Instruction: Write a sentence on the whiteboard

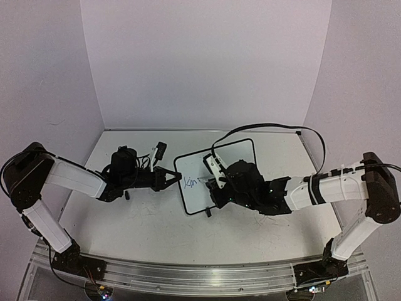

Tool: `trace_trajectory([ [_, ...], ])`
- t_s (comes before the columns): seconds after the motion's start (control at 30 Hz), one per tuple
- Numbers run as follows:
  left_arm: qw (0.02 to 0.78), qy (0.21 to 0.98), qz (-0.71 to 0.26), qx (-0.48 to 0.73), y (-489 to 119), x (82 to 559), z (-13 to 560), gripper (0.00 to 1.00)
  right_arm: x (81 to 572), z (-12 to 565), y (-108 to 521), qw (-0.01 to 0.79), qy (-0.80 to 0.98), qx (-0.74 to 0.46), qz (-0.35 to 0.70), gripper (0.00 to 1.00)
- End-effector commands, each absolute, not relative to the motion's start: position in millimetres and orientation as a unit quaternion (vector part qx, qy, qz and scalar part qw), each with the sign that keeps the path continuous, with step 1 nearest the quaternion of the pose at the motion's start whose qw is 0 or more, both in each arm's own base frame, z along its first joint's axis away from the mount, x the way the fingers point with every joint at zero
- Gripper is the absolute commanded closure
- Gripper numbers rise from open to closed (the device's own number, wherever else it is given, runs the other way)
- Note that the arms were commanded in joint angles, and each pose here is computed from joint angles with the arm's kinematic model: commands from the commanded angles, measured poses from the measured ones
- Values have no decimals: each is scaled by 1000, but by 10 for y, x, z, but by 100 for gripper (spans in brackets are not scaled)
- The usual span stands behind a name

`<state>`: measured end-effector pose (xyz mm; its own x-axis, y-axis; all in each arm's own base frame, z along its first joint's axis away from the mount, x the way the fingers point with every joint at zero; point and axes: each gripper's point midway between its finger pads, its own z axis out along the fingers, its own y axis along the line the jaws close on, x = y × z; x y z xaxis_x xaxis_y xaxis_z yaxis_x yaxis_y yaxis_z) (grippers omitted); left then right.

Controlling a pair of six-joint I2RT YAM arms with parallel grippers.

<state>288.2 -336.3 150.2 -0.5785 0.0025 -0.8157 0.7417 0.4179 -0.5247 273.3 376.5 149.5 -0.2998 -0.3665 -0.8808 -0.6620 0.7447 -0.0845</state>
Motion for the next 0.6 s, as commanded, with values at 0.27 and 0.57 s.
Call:
trace_trajectory([
  [0.27,390,747,-478,249,-3320,2857,1563,100,2747,1512,3859,495,790,-324,164,100],
  [0.57,389,747,-477,249,-3318,2858,1548,100,2681,1363,3779,477,800,-328,159,100],
])
